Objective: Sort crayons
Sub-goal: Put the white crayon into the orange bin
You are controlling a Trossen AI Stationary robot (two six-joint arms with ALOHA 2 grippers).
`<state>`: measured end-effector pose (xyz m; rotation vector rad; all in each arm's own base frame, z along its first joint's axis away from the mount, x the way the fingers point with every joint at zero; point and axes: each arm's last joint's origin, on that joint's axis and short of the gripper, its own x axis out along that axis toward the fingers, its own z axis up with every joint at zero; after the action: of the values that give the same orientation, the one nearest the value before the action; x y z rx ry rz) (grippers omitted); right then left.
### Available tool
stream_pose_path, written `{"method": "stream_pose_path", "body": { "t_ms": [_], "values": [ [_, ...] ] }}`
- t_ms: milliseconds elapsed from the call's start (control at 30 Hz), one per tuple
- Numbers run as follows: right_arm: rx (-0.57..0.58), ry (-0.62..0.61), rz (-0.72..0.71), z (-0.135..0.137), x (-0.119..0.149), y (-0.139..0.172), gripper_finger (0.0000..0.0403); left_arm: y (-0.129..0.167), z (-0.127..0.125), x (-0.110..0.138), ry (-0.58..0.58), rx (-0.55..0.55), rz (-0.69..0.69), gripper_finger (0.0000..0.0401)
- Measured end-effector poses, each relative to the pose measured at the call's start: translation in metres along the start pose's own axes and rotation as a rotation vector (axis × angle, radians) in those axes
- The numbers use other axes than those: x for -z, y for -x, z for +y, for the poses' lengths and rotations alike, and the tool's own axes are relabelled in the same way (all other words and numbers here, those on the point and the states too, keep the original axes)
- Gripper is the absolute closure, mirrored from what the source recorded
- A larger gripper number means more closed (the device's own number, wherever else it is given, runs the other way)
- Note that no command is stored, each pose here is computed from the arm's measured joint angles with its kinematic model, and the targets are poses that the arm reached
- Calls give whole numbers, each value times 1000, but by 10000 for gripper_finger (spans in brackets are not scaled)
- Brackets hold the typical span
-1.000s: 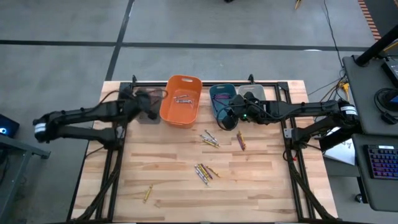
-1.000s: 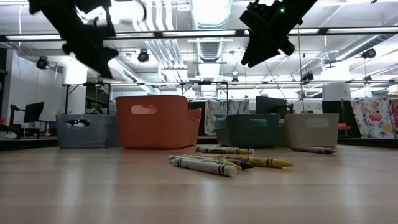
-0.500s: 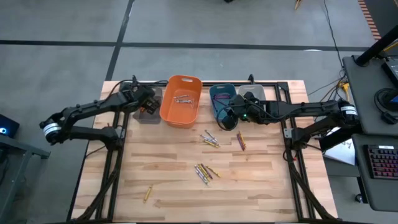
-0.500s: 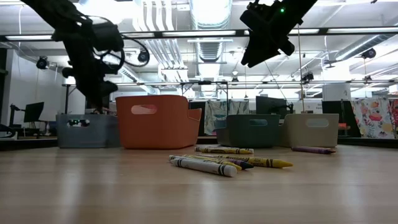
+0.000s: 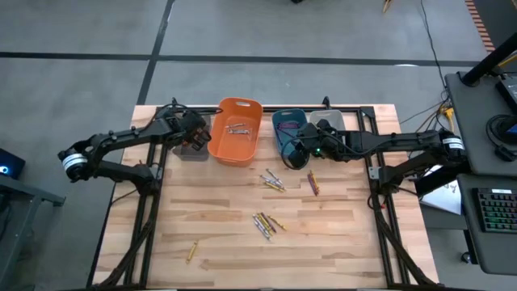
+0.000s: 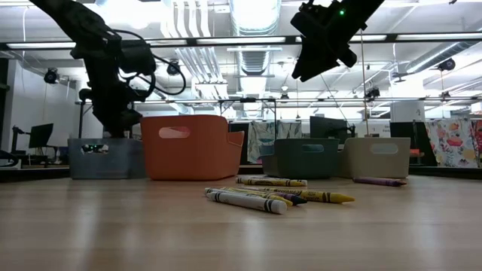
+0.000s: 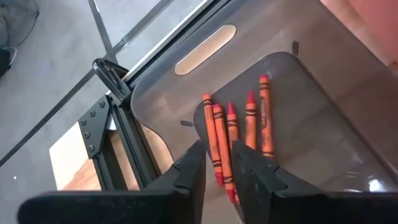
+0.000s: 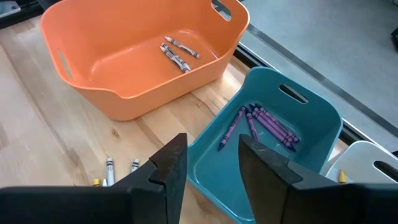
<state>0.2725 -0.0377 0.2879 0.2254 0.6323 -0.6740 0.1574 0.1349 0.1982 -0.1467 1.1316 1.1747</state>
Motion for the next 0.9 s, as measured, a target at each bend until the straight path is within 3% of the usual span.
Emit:
{"method": "stream_pose_path", "body": {
  "t_ms": [267,500,900],
  "values": [
    [-7,-73,3,0,0,0,277,12,3,0,9,27,-54,333],
    [-88,-224,73,4,6,-4,278,45,-1,0,28,117,-244,333],
    [-261,-267,470,33,38,-60,278,108,-2,3,10,310,-642,333]
  ]
}}
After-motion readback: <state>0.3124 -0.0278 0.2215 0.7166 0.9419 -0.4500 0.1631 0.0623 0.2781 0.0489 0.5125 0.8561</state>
